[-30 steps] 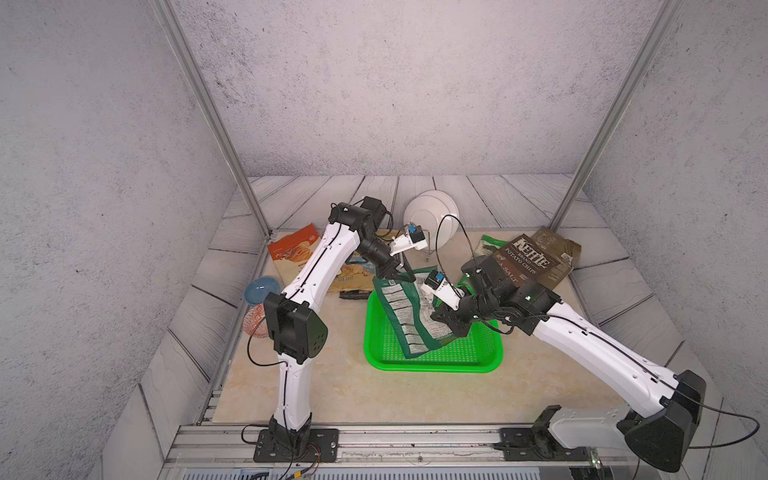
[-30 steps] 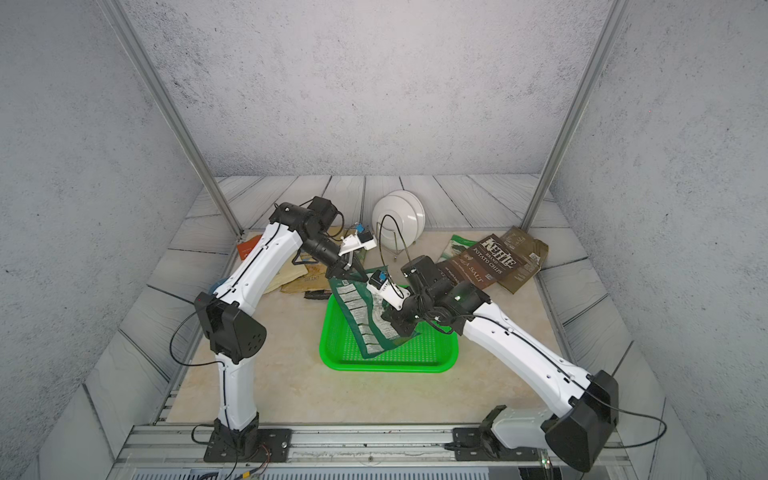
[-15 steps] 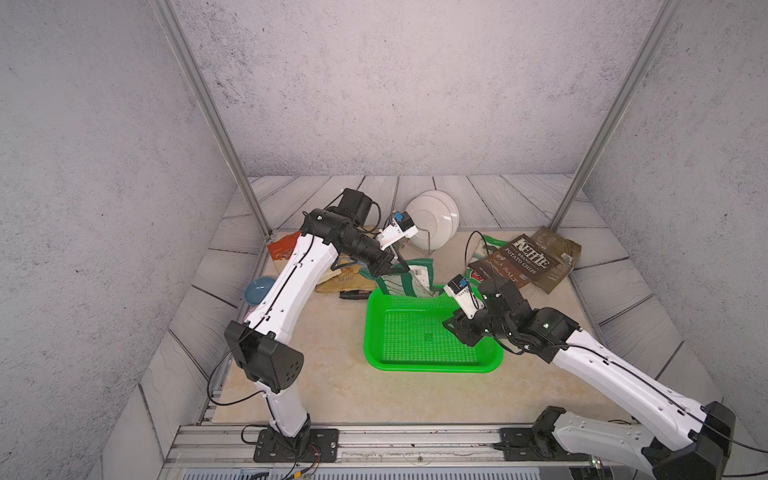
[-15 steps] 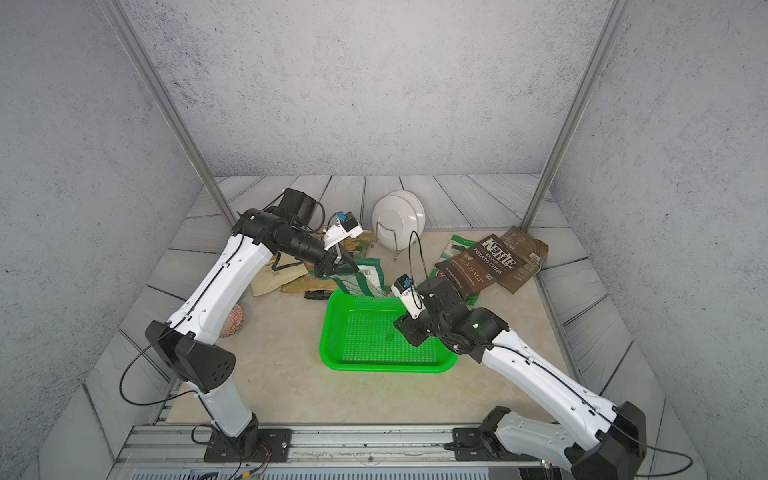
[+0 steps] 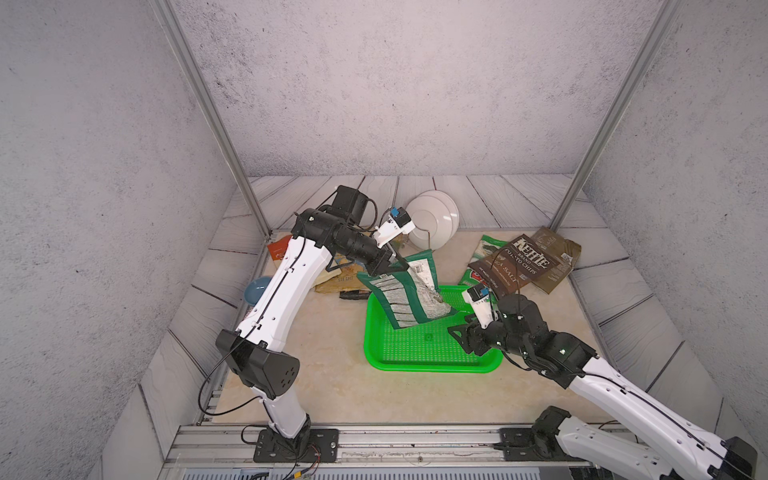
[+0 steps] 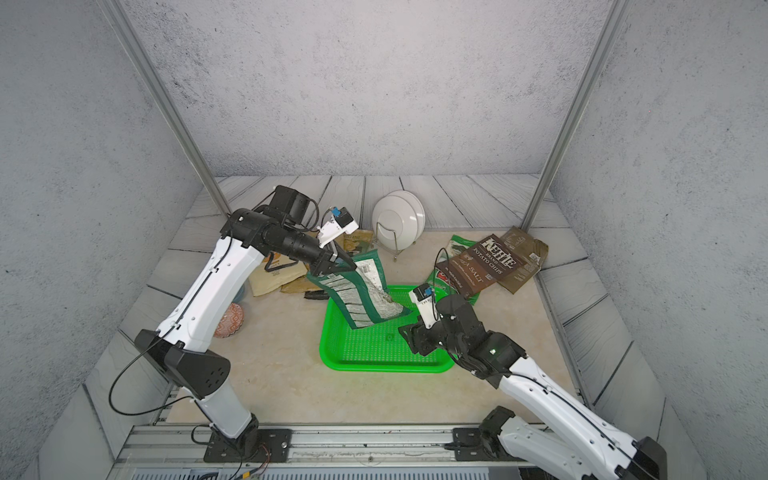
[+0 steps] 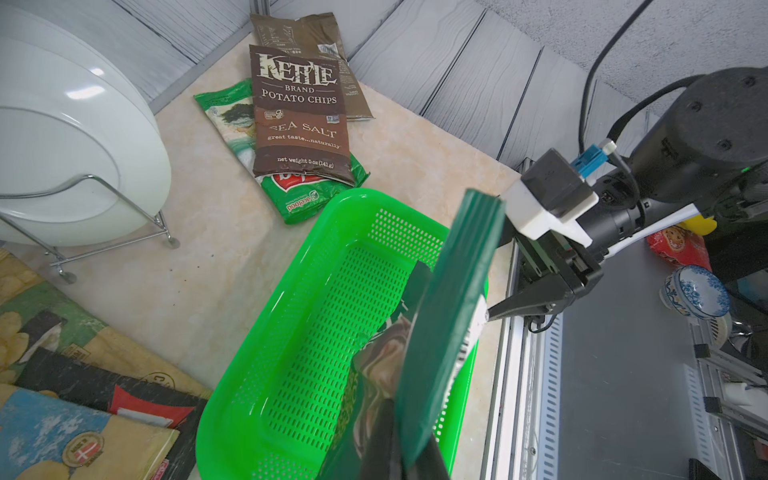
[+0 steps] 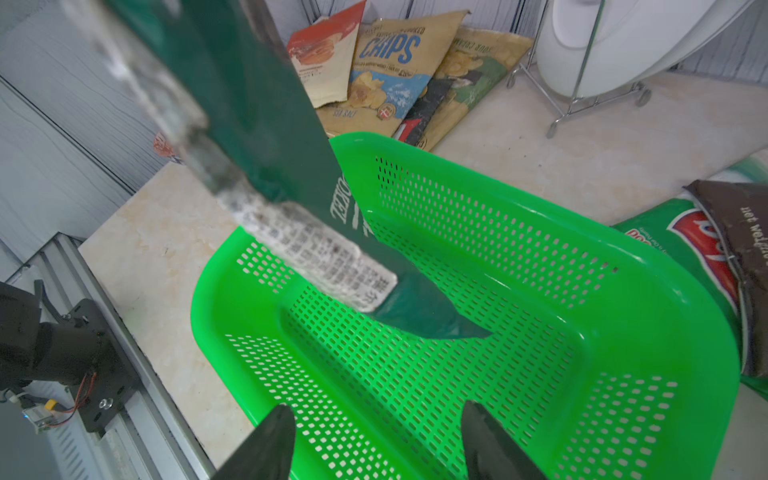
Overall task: Put the potato chips into the basket
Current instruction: Place the potato chip in the basket.
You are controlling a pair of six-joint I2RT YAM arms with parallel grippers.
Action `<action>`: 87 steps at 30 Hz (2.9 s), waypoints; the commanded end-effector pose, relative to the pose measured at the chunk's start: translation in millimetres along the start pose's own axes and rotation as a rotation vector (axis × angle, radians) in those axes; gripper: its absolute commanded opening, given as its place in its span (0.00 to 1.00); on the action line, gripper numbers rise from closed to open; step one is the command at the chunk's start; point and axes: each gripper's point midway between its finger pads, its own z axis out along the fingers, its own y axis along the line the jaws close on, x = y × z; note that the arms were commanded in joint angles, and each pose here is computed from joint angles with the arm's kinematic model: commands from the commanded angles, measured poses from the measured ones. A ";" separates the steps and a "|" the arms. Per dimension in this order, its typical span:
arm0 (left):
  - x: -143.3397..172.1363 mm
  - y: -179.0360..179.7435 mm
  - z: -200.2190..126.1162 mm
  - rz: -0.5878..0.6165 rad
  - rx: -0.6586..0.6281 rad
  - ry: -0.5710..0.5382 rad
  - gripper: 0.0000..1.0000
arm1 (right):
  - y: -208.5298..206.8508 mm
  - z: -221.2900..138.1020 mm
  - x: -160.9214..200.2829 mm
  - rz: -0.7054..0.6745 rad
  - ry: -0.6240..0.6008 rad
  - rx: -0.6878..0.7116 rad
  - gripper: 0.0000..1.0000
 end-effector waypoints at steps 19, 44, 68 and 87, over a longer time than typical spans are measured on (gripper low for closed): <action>-23.7 -59.7 -49.2 0.070 0.074 -0.102 0.00 | 23.0 -1.1 -24.2 0.148 -0.132 -0.426 0.66; -30.4 -54.3 -48.1 0.039 0.066 -0.106 0.00 | 45.2 -2.6 -19.4 0.121 -0.109 -0.590 0.64; -34.9 -49.7 -44.8 0.025 0.069 -0.118 0.00 | 43.2 9.4 -20.0 0.116 -0.085 -0.560 0.58; -37.5 -45.6 -43.6 0.007 0.056 -0.123 0.00 | 37.6 10.9 -26.6 0.118 -0.103 -0.506 0.41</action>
